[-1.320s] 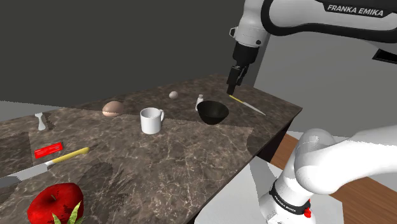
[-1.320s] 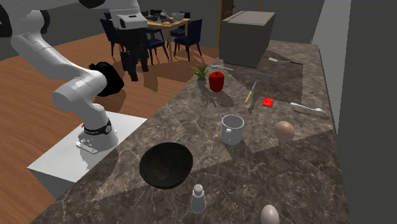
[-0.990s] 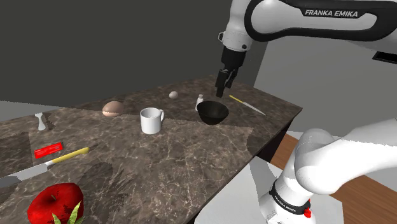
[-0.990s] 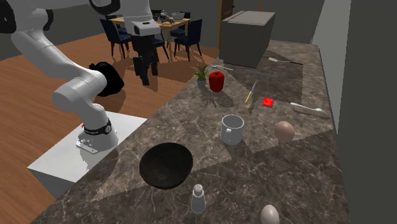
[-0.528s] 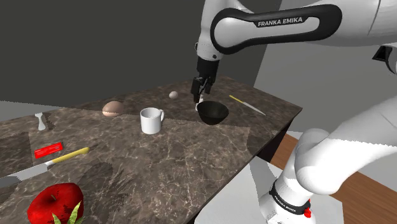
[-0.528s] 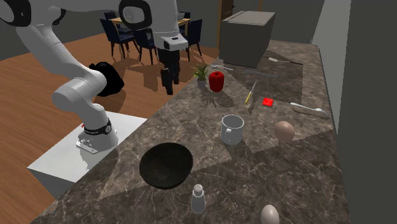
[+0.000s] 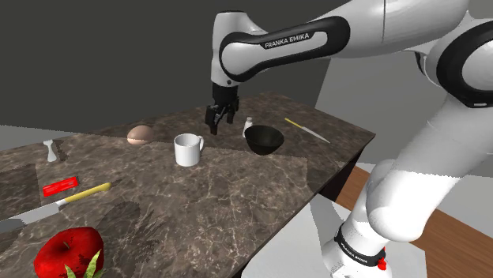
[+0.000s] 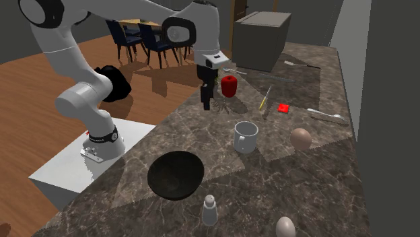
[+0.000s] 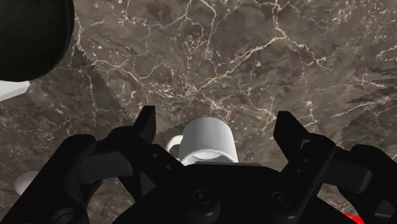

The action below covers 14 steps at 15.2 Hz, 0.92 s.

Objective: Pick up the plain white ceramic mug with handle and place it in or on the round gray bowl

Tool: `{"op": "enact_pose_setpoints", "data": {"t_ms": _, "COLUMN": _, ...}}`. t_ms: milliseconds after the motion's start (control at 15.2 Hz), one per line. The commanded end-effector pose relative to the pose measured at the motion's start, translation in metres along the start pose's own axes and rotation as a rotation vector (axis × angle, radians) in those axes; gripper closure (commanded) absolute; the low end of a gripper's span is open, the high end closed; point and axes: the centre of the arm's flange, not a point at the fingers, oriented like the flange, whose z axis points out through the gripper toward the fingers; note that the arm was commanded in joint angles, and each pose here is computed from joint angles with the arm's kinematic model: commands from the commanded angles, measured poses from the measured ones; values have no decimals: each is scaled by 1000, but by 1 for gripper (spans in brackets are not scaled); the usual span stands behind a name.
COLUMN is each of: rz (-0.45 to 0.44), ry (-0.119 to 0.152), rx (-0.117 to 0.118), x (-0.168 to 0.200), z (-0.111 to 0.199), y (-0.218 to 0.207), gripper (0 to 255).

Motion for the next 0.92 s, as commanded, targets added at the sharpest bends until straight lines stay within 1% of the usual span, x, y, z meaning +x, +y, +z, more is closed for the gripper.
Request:
{"op": "enact_pose_setpoints", "data": {"t_ms": 0, "rz": 1, "ry": -2, "rx": 4, "x": 19, "z": 14, "y": -7, "gripper": 0}}
{"op": "enact_pose_setpoints", "data": {"t_ms": 792, "rz": 8, "ry": -17, "rx": 25, "x": 150, "z": 95, "y": -48, "gripper": 0}}
{"op": "enact_pose_setpoints", "data": {"t_ms": 858, "rz": 8, "ry": -18, "rx": 26, "x": 156, "z": 99, "y": -50, "gripper": 0}}
